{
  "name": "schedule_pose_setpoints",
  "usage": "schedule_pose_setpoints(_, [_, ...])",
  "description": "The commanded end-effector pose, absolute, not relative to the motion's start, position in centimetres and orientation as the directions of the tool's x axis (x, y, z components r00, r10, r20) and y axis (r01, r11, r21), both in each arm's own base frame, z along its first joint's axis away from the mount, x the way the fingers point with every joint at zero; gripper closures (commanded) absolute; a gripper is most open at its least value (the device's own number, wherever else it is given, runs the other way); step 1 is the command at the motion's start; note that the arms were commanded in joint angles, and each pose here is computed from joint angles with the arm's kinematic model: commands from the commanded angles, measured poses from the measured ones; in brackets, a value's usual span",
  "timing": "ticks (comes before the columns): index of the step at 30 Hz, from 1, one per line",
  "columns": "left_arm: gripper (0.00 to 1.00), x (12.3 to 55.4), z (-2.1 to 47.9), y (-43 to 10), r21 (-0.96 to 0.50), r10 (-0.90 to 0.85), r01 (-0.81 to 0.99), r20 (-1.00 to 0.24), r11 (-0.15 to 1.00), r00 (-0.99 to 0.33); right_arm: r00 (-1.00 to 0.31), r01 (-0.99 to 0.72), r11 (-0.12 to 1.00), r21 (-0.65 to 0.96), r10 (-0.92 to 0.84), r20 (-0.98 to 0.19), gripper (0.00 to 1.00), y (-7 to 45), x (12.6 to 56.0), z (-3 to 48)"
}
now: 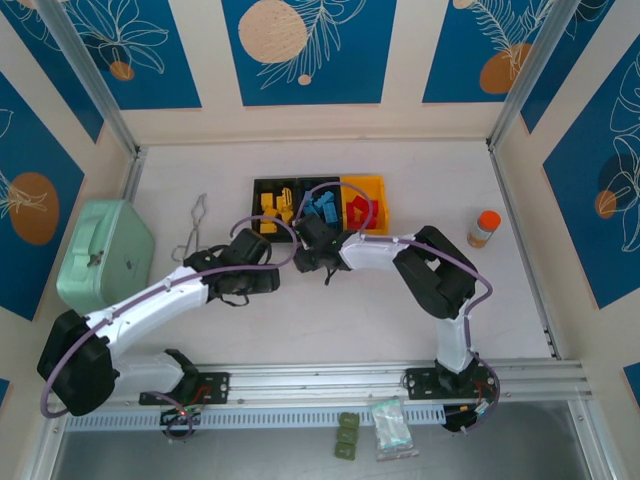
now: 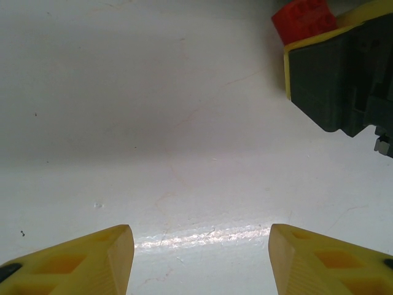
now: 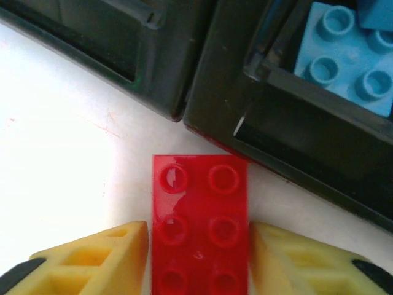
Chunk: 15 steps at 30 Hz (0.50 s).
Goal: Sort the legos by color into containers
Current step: Pick up the lego from the center of the table, then place the lego in the container.
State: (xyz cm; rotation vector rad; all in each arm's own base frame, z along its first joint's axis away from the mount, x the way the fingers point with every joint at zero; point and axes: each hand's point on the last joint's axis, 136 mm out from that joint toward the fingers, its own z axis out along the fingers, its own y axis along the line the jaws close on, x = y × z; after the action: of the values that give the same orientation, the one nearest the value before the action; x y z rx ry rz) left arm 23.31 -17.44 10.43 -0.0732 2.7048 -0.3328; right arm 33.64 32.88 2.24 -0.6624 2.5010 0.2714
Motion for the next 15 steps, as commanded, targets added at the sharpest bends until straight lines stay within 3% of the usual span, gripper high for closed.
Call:
schedule_pose_setpoints(1, [0.41,23.2,10.6,-17.0,-0.253,-0.117,-0.015,-0.391,0.967,-0.913,-0.726,-0.527,0.849,0.037,-0.427,-0.538,0.6,33.0,32.9,2.8])
schedule_pose_setpoints(3, [0.41,23.3,10.6,-17.1,-0.258,-0.12,-0.016,-0.394,0.966,-0.911,-0.718,-0.534,0.845,0.03,-0.434,-0.544,0.67,32.8,32.1,3.5])
schedule_pose_setpoints(15, [0.4,24.7,10.5,-22.3,-0.392,-0.061,0.107,-0.392,0.914,-0.918,-0.747,-0.455,0.881,0.128,-0.299,-0.593,0.69,26.9,28.7,11.0])
